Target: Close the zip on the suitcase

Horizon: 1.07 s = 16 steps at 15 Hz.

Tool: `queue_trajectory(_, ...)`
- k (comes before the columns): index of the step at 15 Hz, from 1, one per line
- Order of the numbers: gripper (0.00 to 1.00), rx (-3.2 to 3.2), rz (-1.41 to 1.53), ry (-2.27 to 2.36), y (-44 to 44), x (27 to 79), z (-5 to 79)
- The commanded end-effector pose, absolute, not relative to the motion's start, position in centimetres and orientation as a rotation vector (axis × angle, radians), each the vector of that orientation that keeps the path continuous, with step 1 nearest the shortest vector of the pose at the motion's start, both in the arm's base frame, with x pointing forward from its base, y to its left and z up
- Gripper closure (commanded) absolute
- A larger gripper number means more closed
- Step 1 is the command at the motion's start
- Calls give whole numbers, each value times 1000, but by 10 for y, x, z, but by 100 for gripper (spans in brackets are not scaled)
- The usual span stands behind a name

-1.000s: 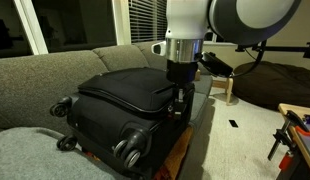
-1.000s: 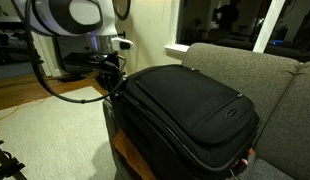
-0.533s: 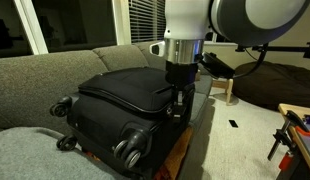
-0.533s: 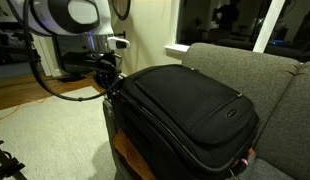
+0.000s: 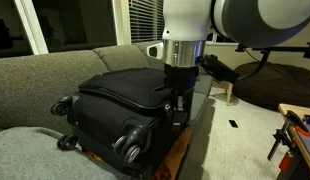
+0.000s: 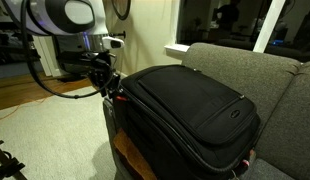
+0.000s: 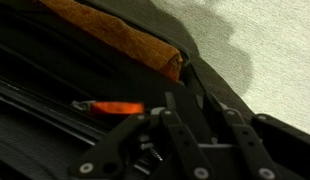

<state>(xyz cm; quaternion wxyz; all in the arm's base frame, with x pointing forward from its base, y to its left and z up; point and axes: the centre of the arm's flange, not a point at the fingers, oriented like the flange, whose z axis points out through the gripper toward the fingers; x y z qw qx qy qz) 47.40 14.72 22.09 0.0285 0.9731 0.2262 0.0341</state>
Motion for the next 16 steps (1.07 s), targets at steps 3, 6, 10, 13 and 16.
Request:
queue_trajectory(3,19,2999,117,695,180,457,216)
queue_trajectory(6,25,3003,102,725,179,462,218)
queue_trajectory(10,19,3004,101,724,179,462,218)
queue_trajectory(13,19,3004,101,724,179,462,218)
queue_trajectory(16,19,3004,101,724,179,462,218)
